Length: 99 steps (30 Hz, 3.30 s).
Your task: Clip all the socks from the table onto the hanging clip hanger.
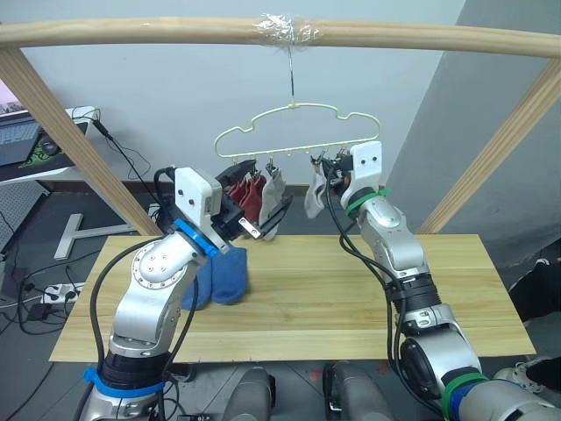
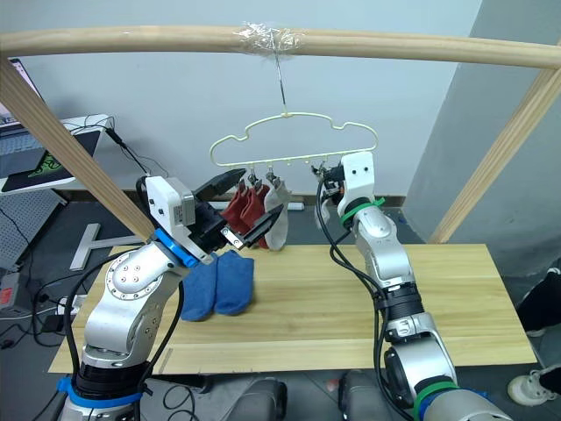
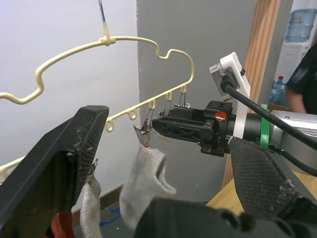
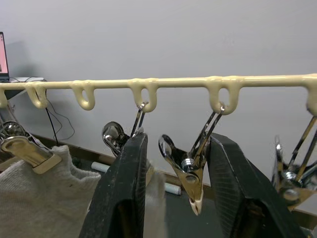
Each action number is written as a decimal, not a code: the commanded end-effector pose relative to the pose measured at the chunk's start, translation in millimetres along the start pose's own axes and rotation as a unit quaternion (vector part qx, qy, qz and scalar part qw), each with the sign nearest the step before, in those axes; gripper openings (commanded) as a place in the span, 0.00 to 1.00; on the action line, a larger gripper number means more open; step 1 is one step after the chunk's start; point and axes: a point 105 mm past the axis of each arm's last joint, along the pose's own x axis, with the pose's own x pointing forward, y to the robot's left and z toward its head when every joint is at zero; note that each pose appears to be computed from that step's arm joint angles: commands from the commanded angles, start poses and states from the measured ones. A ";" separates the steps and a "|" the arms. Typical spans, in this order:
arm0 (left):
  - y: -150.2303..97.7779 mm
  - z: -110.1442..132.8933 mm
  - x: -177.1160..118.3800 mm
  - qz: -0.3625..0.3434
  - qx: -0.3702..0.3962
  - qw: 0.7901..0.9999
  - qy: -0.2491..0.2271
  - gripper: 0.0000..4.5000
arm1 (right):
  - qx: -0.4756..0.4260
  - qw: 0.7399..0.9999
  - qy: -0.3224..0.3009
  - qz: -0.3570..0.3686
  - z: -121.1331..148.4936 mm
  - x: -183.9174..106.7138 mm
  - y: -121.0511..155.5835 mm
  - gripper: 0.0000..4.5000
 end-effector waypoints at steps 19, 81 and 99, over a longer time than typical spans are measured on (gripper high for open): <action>1.1 17.1 -0.6 0.006 0.012 1.000 -0.027 1.00 | -0.003 0.999 -0.033 0.001 16.8 3.5 -3.6 0.00; -80.8 -184.8 -55.8 -0.053 -0.112 0.951 0.283 0.01 | 0.017 0.989 0.106 0.100 9.4 -34.7 -24.9 0.00; -78.3 -71.5 29.7 -0.082 0.058 0.995 0.003 0.01 | 0.303 0.914 0.237 0.129 30.2 -43.3 -15.7 0.00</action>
